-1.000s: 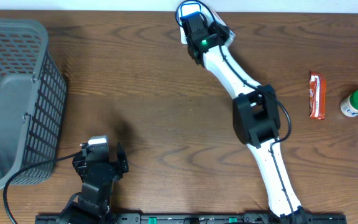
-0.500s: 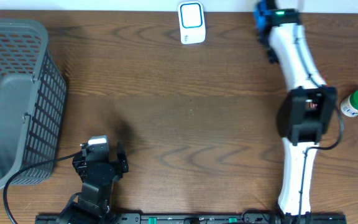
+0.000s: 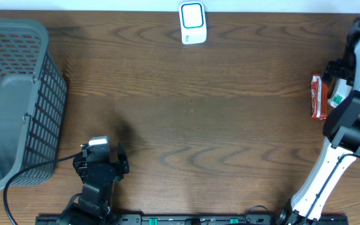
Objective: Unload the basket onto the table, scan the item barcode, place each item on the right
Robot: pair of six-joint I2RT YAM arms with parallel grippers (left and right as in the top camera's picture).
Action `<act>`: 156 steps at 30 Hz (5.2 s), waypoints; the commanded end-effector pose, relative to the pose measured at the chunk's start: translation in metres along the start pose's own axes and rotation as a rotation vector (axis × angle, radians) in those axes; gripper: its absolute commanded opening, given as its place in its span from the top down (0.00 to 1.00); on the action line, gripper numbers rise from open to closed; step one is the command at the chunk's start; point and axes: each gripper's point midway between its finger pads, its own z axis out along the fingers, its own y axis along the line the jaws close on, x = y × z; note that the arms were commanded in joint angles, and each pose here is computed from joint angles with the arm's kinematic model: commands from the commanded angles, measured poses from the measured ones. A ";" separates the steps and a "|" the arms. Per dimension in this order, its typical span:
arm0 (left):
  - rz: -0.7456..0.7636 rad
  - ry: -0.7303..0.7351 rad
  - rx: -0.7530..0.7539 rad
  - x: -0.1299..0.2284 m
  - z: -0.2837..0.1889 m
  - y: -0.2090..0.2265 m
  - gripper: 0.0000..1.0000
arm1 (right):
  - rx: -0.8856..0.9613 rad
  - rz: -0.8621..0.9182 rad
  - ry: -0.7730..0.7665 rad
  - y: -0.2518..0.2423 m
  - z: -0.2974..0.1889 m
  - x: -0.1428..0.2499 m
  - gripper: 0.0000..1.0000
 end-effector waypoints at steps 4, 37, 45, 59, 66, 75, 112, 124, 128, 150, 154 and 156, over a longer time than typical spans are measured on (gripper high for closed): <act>-0.015 -0.011 -0.012 -0.002 -0.001 0.003 0.12 | -0.385 0.105 -0.227 0.009 -0.128 0.000 0.01; -0.015 -0.011 -0.012 -0.002 -0.001 0.003 0.13 | -0.518 0.317 -1.466 -0.190 -0.465 0.374 0.01; -0.015 -0.011 -0.012 -0.002 -0.001 0.003 0.13 | -0.654 0.267 -1.706 -0.177 -0.479 0.372 0.01; -0.015 -0.011 -0.013 -0.002 -0.001 0.003 0.12 | -0.933 0.237 -1.522 -0.062 -0.341 0.282 0.01; -0.015 -0.011 -0.013 -0.002 -0.001 0.003 0.13 | -0.924 0.239 -1.494 -0.027 -0.271 0.267 0.01; -0.015 -0.011 -0.012 -0.002 -0.001 0.003 0.12 | -1.012 0.331 -1.593 -0.012 -0.233 0.262 0.01; -0.015 -0.011 -0.012 -0.002 -0.001 0.003 0.12 | -0.833 0.338 -1.339 0.033 -0.112 0.240 0.01; -0.015 -0.011 -0.012 -0.002 -0.001 0.003 0.13 | -0.833 0.339 -1.339 0.033 -0.112 0.240 0.01; -0.017 -0.011 -0.015 -0.003 -0.001 0.003 0.12 | -0.833 0.339 -1.339 0.033 -0.112 0.240 0.01; -0.325 -0.337 -0.175 -0.048 0.003 0.058 0.12 | -0.833 0.339 -1.339 0.033 -0.112 0.240 0.01; -0.357 -0.419 -0.173 -0.052 0.008 0.062 0.12 | -0.833 0.339 -1.339 0.033 -0.112 0.240 0.01; -0.354 -0.412 -0.165 -0.046 0.012 0.061 0.12 | -0.833 0.338 -1.339 0.033 -0.112 0.240 0.01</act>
